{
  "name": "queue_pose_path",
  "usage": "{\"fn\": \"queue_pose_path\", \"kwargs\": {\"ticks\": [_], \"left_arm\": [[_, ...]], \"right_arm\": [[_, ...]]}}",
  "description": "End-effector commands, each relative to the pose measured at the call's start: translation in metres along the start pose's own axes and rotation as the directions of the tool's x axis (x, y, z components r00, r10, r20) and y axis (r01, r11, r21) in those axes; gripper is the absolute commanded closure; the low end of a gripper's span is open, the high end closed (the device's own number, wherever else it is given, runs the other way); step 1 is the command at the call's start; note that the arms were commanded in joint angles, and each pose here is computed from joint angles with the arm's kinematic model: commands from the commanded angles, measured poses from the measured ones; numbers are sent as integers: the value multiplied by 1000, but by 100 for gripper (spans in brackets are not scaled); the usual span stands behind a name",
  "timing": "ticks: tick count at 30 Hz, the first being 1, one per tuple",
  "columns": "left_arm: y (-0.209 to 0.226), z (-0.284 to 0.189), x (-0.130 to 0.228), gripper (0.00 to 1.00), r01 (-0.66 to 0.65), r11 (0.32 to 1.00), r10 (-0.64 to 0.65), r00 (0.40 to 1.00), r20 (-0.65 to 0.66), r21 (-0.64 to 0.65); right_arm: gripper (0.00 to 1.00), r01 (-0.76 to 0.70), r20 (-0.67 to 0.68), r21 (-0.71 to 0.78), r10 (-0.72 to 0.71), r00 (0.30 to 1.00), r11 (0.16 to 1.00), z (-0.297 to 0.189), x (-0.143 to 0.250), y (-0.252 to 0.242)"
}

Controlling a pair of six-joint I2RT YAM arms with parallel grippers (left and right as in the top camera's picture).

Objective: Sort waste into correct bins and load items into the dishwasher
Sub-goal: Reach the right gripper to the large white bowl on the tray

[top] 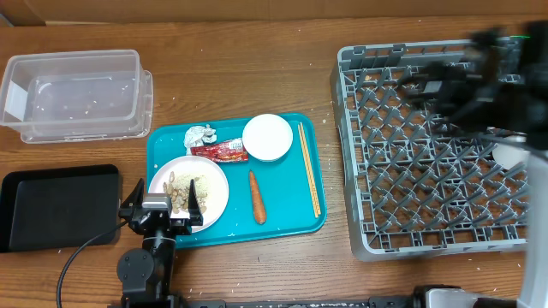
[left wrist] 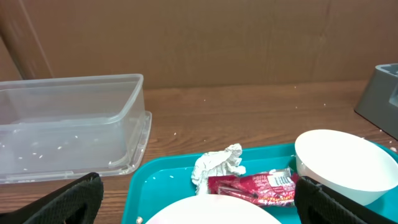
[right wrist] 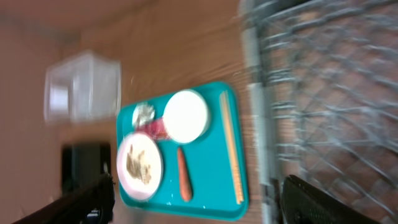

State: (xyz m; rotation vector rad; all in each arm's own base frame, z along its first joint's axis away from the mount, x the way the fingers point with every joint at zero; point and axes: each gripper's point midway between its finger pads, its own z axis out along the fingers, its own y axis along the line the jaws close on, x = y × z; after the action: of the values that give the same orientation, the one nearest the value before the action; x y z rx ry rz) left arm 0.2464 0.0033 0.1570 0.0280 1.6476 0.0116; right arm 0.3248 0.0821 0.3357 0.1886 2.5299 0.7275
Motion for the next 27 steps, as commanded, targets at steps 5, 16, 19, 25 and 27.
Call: {"fn": "queue_pose_path", "kwargs": {"ticks": [5,16,19,25,27], "left_arm": [[-1,0,0,0,-20,1000,20,1000,5,3],[-1,0,0,0,-20,1000,20,1000,5,3],[-1,0,0,0,-20,1000,20,1000,5,3],[-1,0,0,0,-20,1000,20,1000,5,3],[-1,0,0,0,-20,1000,20,1000,5,3]], "right_arm": [[5,277,-211,72,-257,943,958,137,71,65],[4,500,-437,267,-359,825,824,302,168,49],[4,515,-471,263,-358,806,816,325,184,42],[5,533,-476,293,-363,801,793,338,188,32],[5,536,-472,301,-365,802,788,337,186,32]]}}
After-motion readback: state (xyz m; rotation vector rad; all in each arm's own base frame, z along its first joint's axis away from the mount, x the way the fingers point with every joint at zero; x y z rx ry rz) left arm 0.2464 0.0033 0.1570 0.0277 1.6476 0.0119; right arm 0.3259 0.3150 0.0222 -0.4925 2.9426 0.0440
